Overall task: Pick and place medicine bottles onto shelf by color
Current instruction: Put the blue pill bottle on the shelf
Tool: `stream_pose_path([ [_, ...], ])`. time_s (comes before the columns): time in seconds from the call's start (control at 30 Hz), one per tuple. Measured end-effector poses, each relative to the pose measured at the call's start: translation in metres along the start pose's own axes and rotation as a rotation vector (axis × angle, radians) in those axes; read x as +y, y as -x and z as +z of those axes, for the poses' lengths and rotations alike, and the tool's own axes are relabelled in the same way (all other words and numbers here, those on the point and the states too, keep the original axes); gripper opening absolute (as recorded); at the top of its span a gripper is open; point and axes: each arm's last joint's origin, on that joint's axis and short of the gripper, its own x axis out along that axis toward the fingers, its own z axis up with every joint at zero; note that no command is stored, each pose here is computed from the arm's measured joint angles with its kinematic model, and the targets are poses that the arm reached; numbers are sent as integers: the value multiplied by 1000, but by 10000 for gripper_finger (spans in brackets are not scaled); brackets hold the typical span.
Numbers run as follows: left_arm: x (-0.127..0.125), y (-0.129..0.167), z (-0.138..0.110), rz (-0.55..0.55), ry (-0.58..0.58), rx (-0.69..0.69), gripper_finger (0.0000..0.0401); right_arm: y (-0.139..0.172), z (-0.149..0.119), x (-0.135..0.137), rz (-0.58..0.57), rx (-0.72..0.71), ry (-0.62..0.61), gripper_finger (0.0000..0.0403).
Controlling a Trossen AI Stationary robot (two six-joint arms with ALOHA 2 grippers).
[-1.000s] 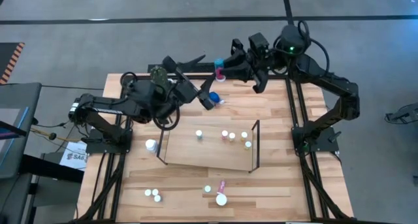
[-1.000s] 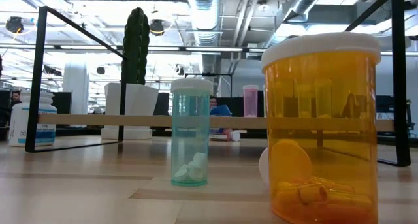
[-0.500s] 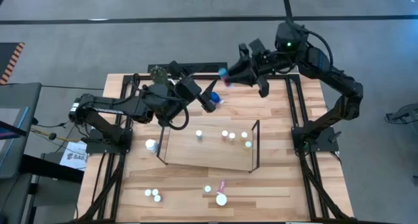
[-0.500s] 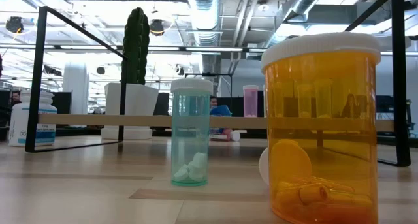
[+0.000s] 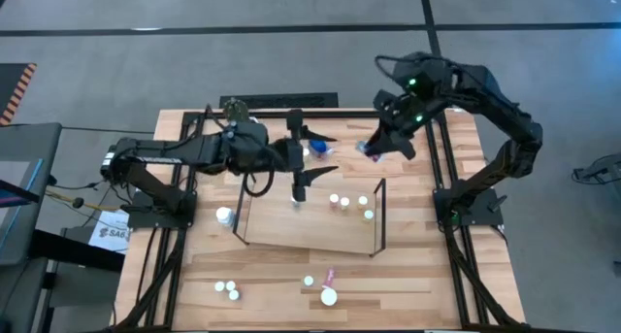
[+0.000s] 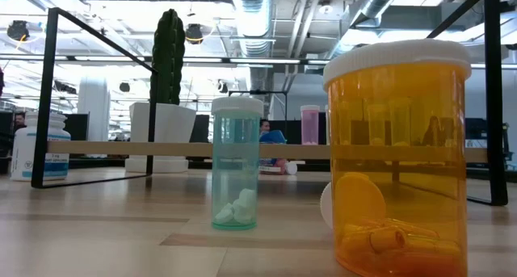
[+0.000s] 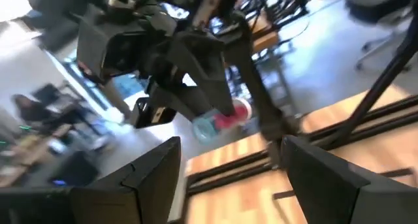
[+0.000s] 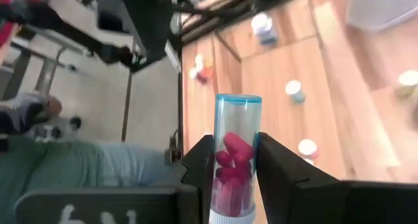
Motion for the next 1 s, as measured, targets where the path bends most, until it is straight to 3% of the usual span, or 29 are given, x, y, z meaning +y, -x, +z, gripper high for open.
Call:
stream_pose_path([
  [0.2, 15, -4, -10, -114, 253, -17, 254, -12, -1, 9, 30, 33, 33, 109],
  [0.3, 19, -5, -12, -173, 325, -32, 254, -21, 4, 8, 40, 33, 50, 109],
  [0.73, 12, -4, -17, -293, 255, 8, 254, -46, 21, -5, 128, 27, 52, 109],
  [1.0, 9, -10, -22, -277, 223, 29, 254, -58, 25, -8, 169, 47, 46, 109],
])
